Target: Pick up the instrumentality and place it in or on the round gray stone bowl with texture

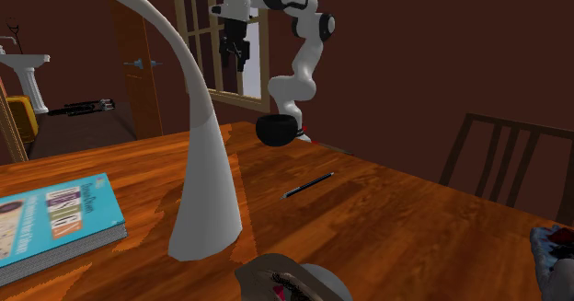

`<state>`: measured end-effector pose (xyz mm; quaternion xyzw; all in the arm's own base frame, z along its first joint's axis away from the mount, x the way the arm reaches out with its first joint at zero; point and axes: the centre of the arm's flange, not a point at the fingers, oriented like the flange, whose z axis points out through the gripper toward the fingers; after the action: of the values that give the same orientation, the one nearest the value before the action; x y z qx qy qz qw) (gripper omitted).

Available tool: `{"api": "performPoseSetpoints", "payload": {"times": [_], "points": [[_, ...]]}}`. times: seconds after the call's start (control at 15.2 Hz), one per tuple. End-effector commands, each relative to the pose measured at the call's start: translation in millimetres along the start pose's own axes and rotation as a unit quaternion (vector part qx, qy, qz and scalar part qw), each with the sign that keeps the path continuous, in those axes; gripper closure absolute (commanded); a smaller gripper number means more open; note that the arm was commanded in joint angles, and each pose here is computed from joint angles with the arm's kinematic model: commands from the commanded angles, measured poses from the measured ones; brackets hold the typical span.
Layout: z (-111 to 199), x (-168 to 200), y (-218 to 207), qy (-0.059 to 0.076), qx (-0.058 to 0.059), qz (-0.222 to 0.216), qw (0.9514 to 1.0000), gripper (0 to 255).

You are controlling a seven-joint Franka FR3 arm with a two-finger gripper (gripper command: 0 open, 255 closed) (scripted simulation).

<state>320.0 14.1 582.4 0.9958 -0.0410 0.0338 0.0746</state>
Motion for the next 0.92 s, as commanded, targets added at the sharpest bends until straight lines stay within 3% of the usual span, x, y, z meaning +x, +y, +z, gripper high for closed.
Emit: {"api": "performPoseSetpoints", "payload": {"times": [0.0, 0.86], "points": [[0, 0, 0, 0.000, 0.000, 0.000, 1.0000, 0], [54, 55, -150, -0.009, 0.015, 0.018, 0.9997, 0]]}}
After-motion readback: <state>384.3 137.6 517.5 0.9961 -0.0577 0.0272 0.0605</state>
